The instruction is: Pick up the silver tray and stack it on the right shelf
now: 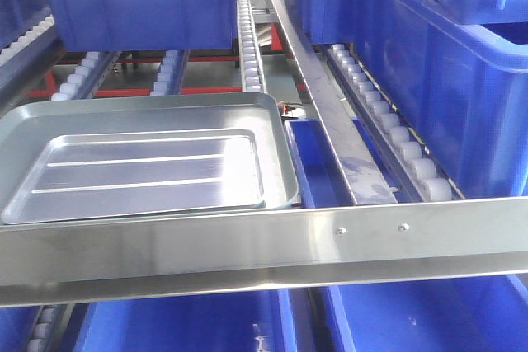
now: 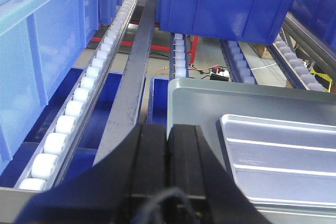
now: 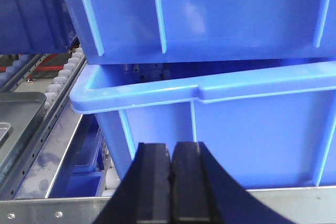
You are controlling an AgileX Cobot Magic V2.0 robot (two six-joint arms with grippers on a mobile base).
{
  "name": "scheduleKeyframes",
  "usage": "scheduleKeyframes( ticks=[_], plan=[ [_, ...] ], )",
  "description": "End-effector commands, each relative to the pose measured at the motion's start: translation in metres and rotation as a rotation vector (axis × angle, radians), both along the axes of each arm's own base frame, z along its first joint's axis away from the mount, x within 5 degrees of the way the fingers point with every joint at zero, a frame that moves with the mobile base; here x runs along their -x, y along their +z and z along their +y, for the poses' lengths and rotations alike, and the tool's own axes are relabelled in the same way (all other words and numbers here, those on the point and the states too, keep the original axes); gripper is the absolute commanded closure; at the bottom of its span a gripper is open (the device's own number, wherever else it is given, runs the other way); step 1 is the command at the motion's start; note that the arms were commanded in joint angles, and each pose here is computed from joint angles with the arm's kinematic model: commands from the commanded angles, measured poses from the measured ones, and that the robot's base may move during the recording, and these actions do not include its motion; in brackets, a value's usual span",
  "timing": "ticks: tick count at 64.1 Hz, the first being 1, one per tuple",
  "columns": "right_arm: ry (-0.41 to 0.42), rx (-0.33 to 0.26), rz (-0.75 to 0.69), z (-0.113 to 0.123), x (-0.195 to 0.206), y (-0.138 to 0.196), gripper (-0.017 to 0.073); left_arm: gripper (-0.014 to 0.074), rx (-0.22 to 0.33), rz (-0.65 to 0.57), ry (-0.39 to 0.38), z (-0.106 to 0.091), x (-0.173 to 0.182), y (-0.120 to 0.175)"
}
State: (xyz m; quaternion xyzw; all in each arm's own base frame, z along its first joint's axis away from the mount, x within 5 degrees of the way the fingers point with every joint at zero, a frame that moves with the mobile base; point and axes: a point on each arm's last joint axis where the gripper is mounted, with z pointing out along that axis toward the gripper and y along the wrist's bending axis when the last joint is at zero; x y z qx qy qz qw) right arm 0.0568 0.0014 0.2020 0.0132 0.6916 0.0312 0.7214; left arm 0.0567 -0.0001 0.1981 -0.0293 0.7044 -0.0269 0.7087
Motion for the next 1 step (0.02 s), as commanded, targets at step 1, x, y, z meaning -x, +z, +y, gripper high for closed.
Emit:
scheduleKeyframes(
  ticks=[1],
  plan=[
    [-0.009,0.003,-0.137,-0.0006,0.0039,0.0161,0.0505,0.0694,0.005,-0.083,0.01,0.001,0.0004,0.0027]
  ],
)
